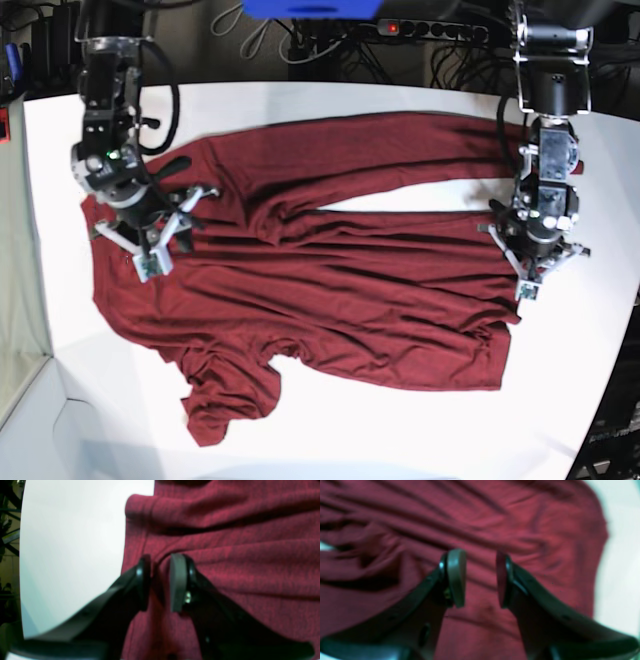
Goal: Layout the t-shirt on the table in an organized manner, then fold the t-shirt properly
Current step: 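Grasp the shirt fabric with the right gripper and drag it toward the collar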
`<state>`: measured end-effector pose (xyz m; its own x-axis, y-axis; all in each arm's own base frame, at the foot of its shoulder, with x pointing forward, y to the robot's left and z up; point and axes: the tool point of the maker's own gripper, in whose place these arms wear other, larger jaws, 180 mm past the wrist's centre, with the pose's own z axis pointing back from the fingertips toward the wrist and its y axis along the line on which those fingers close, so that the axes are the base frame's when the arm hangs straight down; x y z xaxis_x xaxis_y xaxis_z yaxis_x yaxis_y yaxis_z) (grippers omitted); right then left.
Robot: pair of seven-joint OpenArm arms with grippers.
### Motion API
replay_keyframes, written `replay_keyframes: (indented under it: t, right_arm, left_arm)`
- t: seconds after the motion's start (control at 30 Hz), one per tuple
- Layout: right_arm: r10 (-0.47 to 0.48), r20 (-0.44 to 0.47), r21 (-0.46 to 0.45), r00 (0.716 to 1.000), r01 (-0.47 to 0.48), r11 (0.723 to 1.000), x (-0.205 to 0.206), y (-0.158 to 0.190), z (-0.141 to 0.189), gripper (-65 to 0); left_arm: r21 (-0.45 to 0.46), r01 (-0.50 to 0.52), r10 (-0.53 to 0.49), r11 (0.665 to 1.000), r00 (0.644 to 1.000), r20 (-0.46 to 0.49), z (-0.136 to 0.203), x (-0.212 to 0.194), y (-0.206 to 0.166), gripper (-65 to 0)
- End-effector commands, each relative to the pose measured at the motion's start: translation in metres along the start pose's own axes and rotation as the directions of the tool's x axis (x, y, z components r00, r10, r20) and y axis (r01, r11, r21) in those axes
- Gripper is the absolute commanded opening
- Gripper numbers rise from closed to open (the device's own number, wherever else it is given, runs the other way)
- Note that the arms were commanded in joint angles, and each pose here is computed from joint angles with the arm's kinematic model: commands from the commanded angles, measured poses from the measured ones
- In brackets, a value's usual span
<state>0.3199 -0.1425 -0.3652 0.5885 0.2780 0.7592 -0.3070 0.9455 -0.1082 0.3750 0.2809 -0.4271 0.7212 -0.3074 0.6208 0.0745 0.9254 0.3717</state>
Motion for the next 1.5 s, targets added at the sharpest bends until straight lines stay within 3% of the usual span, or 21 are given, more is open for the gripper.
replay_keyframes:
  t: [0.0,0.3,0.57,0.7,0.77,0.97,1.3,1.47]
  right_arm:
    - [0.001,0.055,0.001,0.998,-0.001,1.000,0.017,0.001,0.002,-43.8]
    - [0.016,0.020,0.125,1.000,-0.018,0.992,-0.001,0.058,-0.001,-43.7]
    - [-0.003,-0.066,0.153,0.998,0.013,0.988,-0.031,0.064,-0.014,-43.8]
    - [-0.006,-0.064,0.155,0.998,0.016,0.988,-0.033,0.065,-0.015,-44.2]
    - [-0.009,-0.052,0.156,0.999,0.017,0.988,-0.032,0.066,-0.014,-46.8]
    - [-0.006,-0.068,0.152,0.998,0.017,0.988,-0.043,0.064,-0.010,-64.5]
    - [0.035,-0.112,0.166,0.993,-0.016,0.986,-0.072,0.067,0.014,-65.0]
    - [0.125,-0.077,0.264,0.989,-0.101,0.959,-0.072,0.088,0.036,-65.0]
  left_arm:
    - [-0.005,0.010,-0.010,1.000,0.999,-0.041,0.000,-0.008,0.001,-50.6]
    - [-0.004,0.013,-0.013,1.000,0.999,-0.039,0.000,-0.007,0.001,-50.6]
    - [-0.003,0.014,-0.014,1.000,0.999,-0.039,0.000,-0.007,0.002,-50.6]
    - [-0.003,0.014,-0.014,1.000,0.999,-0.041,0.000,-0.008,0.002,-50.6]
    - [-0.003,0.015,-0.015,1.000,0.999,-0.041,0.000,-0.008,0.002,-50.6]
    - [0.002,0.019,-0.018,1.000,0.999,-0.042,0.000,-0.008,0.005,-50.6]
    - [0.003,0.019,-0.019,1.000,0.999,-0.040,0.000,-0.008,0.005,-50.6]
    - [0.003,0.019,-0.019,1.000,0.999,-0.040,0.000,-0.008,0.005,-50.6]
